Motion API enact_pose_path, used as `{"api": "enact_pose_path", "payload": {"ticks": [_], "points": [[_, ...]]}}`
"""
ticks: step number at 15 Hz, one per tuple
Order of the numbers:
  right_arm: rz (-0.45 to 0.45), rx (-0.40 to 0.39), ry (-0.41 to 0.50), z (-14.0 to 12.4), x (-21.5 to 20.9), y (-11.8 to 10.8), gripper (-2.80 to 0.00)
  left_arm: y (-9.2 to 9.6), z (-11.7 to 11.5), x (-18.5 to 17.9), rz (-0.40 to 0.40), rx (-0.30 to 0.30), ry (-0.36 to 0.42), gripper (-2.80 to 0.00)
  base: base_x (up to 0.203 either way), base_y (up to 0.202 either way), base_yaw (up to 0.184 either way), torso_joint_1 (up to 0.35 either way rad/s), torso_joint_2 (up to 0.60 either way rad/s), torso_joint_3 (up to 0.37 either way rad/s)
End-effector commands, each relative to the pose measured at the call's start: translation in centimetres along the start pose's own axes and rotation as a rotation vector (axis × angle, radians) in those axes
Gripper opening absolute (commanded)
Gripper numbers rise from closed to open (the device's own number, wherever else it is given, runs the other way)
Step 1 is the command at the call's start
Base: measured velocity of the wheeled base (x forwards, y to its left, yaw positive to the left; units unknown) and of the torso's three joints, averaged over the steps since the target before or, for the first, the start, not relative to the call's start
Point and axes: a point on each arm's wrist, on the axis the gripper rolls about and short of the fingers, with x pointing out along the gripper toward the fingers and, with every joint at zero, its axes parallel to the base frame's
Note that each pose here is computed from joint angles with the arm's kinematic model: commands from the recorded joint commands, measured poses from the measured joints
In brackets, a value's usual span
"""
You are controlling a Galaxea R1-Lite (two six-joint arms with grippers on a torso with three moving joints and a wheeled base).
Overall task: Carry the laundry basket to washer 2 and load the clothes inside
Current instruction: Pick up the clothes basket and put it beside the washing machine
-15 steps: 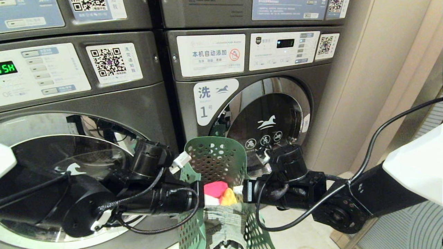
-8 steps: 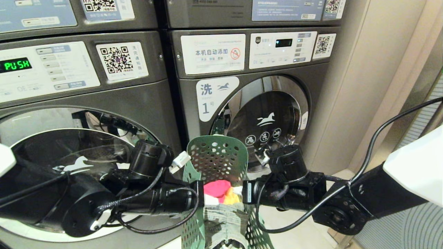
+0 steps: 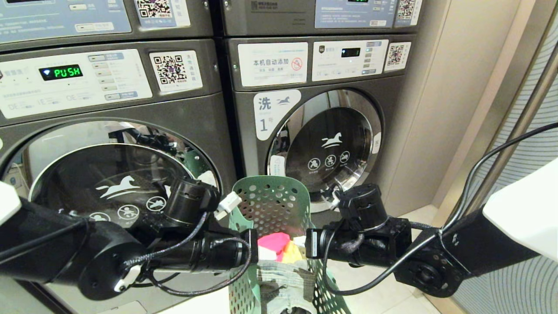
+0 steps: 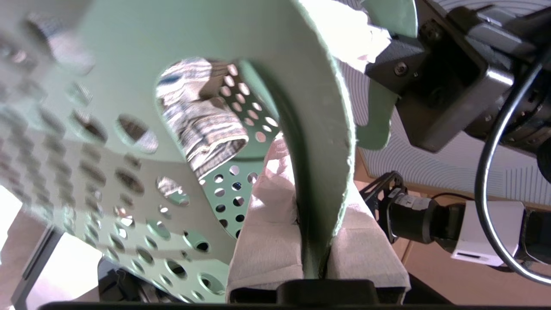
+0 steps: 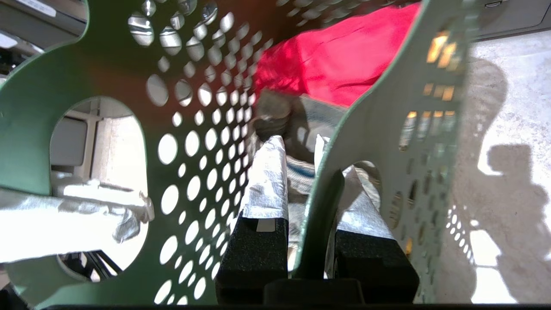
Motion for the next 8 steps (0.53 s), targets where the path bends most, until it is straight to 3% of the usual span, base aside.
{"api": "enact_pose_path", "payload": {"ticks": [1, 4, 8], "points": [[0.002, 0.002, -0.003, 0.0, 0.1, 0.0, -2.8, 0.1, 0.1, 0.2, -0.001, -0.005, 0.001, -2.8, 0.0, 0.0, 0.0, 0.0, 0.0, 0.0], [-0.016, 0.006, 0.008, -0.3, 0.6, -0.4, -2.8, 0.5, 0.4, 1.4, 0.008, -0.014, 0.018, -2.8, 0.0, 0.0, 0.0, 0.0, 0.0, 0.0], [-0.102, 0.017, 0.012, -1.2, 1.8, -1.8, -2.8, 1.6, 0.9, 4.1, 0.016, -0.033, 0.051, -2.8, 0.0, 0.0, 0.0, 0.0, 0.0, 0.0]]}}
